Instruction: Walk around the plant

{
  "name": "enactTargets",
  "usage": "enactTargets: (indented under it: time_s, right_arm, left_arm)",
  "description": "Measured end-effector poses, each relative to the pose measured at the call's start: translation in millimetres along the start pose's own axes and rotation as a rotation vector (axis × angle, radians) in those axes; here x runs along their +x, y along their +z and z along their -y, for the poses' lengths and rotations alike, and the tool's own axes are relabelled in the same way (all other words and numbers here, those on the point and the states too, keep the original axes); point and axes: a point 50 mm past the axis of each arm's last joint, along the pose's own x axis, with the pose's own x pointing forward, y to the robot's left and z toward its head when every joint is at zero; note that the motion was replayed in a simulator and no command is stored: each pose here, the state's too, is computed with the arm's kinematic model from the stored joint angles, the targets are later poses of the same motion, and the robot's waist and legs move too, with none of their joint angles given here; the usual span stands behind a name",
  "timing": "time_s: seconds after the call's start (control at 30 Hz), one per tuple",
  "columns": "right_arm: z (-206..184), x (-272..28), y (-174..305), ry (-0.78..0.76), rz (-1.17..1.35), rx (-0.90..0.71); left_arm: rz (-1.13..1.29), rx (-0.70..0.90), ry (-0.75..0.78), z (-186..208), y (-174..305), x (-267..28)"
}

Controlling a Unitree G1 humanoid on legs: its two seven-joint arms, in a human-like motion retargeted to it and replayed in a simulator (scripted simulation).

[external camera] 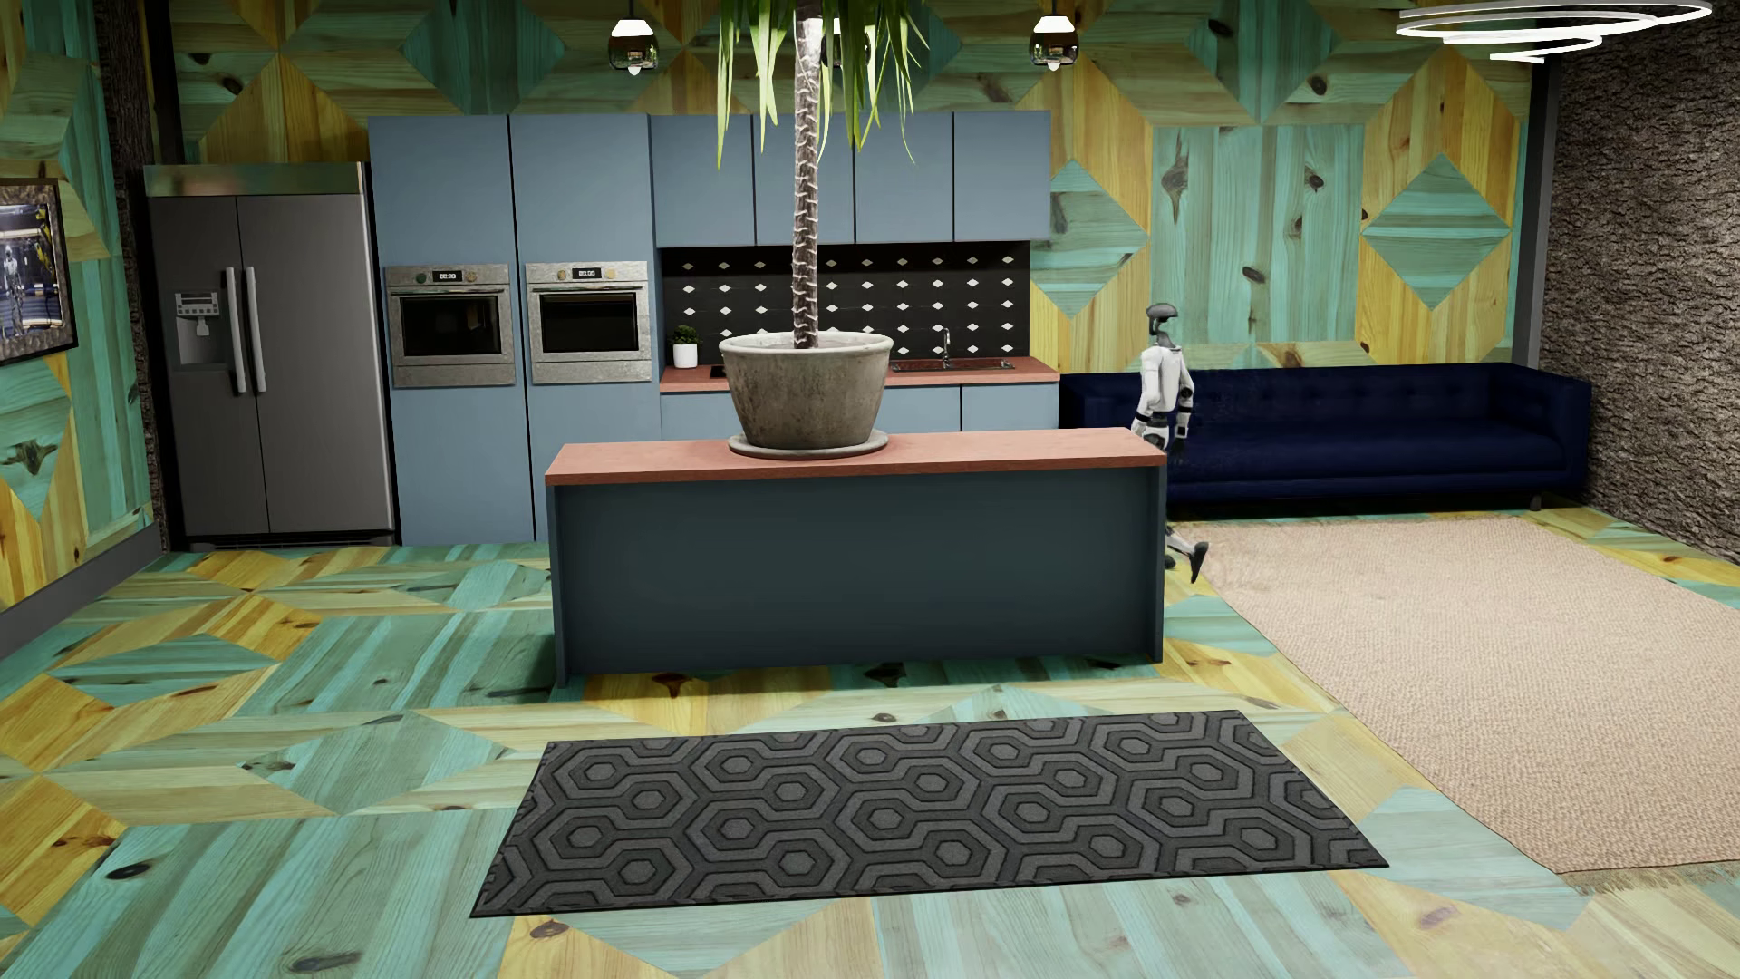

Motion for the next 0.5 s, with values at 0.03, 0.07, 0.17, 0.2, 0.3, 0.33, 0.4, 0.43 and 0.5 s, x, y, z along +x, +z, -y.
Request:
enactTargets:
  time_s: [0.03, 0.07, 0.17, 0.2, 0.3, 0.33, 0.4, 0.43, 0.5]
  right_arm:
    - [-2, 1, 8, 0.007, 0.033, -0.005]
    - [-5, 0, 19, 0.017, 0.082, -0.020]
    - [7, -4, 49, -0.011, 0.214, -0.031]
    - [15, -5, 58, -0.027, 0.246, -0.053]
    - [31, -4, 72, -0.063, 0.274, -0.076]
    - [32, -3, 70, -0.073, 0.264, -0.049]
    - [24, 0, 53, -0.056, 0.195, -0.026]
    - [20, 1, 50, -0.041, 0.177, -0.045]
    - [13, 2, 45, -0.018, 0.158, -0.064]
  left_arm:
    - [-0.042, -0.018, -0.015, 8, -9, 0]
    - [-0.050, -0.025, -0.030, 15, -15, -4]
    - [-0.147, -0.017, -0.074, 31, -48, -17]
    - [-0.183, -0.006, -0.090, 36, -60, -22]
    - [-0.343, -0.024, -0.117, 49, -106, -46]
    - [-0.380, 0.000, -0.144, 55, -115, -52]
    - [-0.405, 0.057, -0.171, 56, -119, -52]
    - [-0.380, 0.042, -0.150, 51, -112, -47]
    - [-0.293, 0.010, -0.096, 36, -87, -31]
